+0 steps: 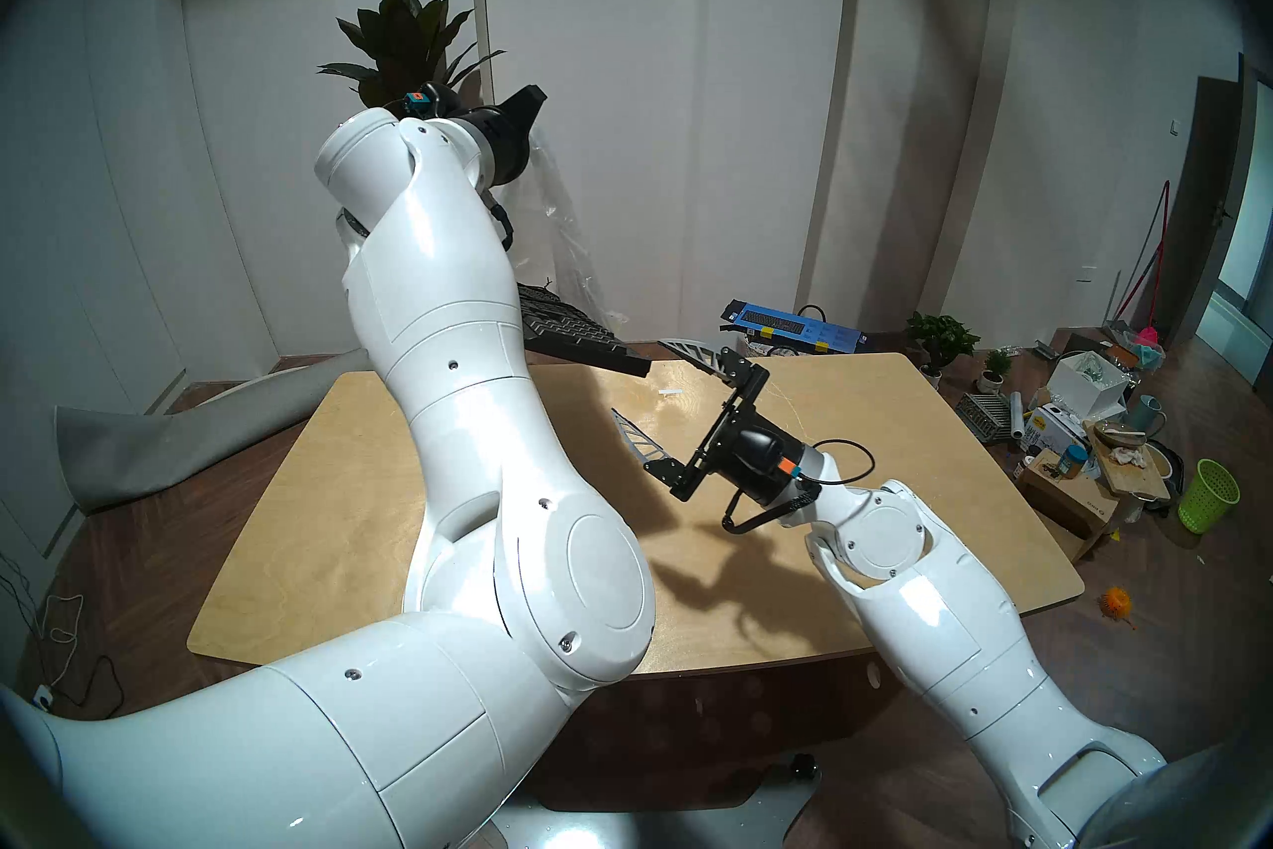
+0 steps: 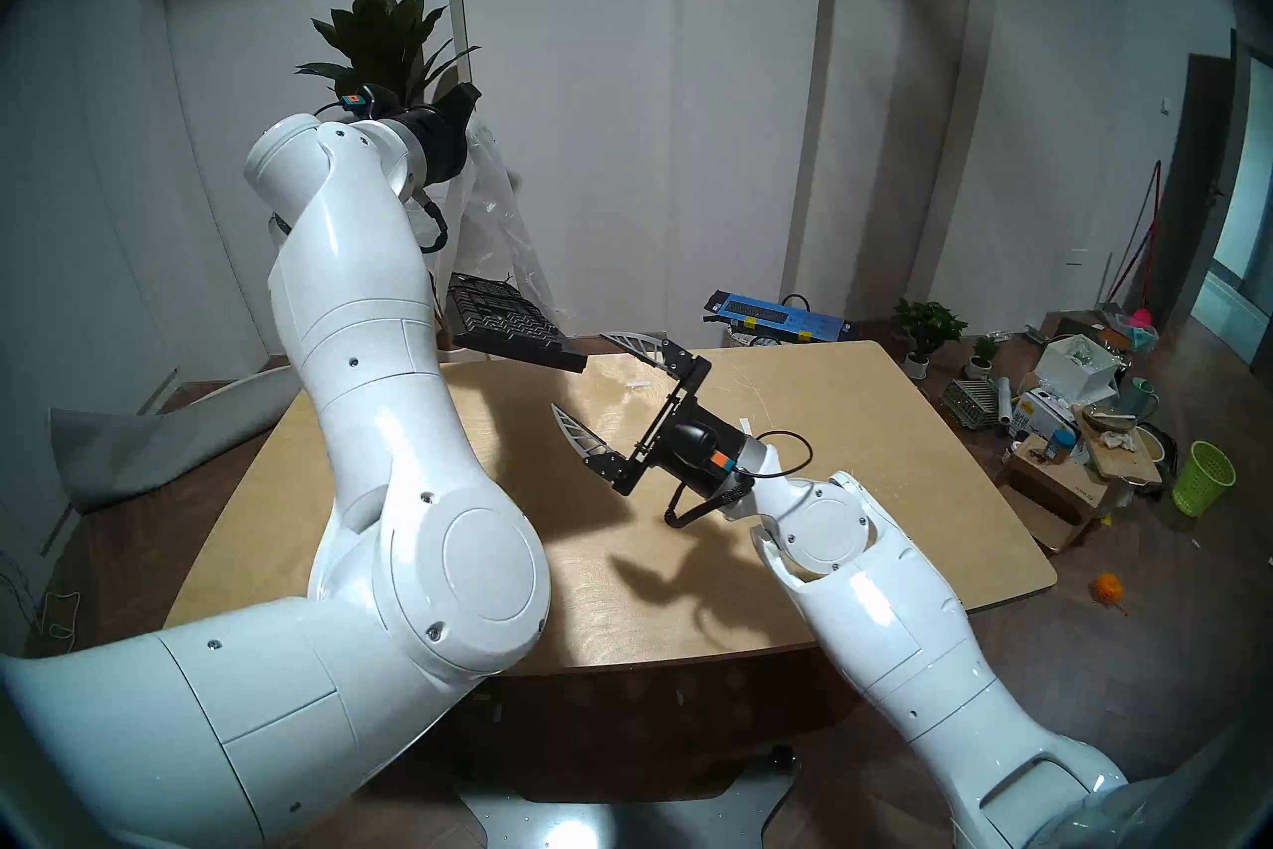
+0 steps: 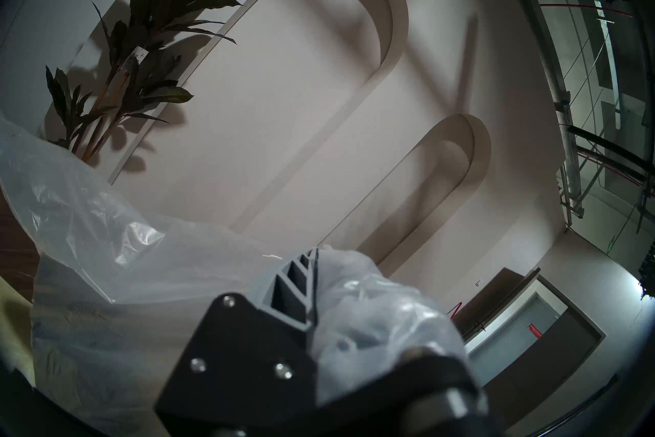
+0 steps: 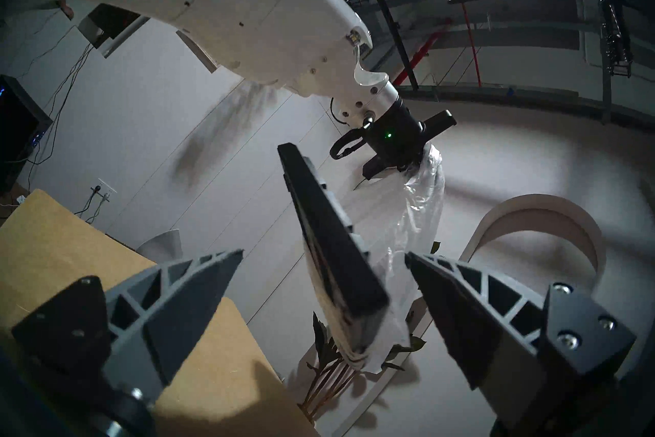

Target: Unwrap the new keyboard and set the wrapping aside

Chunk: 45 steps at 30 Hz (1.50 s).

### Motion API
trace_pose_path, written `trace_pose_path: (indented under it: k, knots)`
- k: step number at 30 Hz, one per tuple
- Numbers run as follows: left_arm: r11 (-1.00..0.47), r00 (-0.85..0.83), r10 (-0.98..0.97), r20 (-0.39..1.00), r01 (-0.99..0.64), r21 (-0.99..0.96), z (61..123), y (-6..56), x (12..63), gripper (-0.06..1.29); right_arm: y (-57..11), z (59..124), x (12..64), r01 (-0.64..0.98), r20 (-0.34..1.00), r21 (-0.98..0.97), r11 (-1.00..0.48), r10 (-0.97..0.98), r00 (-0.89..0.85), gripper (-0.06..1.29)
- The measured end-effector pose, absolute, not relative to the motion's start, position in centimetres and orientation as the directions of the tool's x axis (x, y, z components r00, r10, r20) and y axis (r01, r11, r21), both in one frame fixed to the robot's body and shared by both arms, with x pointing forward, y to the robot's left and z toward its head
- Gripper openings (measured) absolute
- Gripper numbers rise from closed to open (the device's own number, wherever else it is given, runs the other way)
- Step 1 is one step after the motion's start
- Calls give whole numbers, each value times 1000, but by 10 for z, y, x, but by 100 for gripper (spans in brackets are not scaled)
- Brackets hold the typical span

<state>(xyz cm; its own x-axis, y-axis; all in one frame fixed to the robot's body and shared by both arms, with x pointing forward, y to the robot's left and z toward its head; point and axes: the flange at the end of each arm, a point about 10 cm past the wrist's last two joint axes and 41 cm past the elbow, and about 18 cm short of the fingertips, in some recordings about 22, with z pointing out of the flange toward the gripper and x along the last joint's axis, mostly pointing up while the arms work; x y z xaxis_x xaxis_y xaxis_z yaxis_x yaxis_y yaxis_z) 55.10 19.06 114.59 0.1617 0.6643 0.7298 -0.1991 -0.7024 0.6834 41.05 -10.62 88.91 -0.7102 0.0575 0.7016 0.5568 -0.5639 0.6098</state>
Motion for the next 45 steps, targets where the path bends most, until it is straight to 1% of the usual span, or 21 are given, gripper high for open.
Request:
trace_pose_path:
  k: [9,21,33,34,35,36,39,45]
  knots:
    - [-701,163,665,729,-202,684,1146,189,551,-2,-87,891,439,523,689,616,-588,82,-720,125]
    - [-699,163,666,728,-201,686,1147,189,551,-2,-76,908,472,452,630,642,-619,90,-771,125]
    - [-697,155,669,727,-209,686,1150,188,551,-2,-59,904,483,448,604,656,-608,67,-794,125]
    - [-697,154,669,727,-210,686,1150,188,551,-2,-58,904,484,449,604,655,-608,64,-795,121]
    - [-697,154,669,727,-211,686,1151,188,550,-2,-57,903,485,450,603,654,-608,60,-796,107]
    - [-696,153,669,727,-212,686,1151,188,550,-2,-56,903,485,451,602,653,-608,56,-797,37]
    - [-695,150,670,727,-216,686,1152,188,550,-2,-53,906,485,452,595,650,-611,38,-803,35]
    - [-694,142,671,728,-226,684,1157,186,549,-2,-53,915,485,453,576,647,-614,4,-817,34]
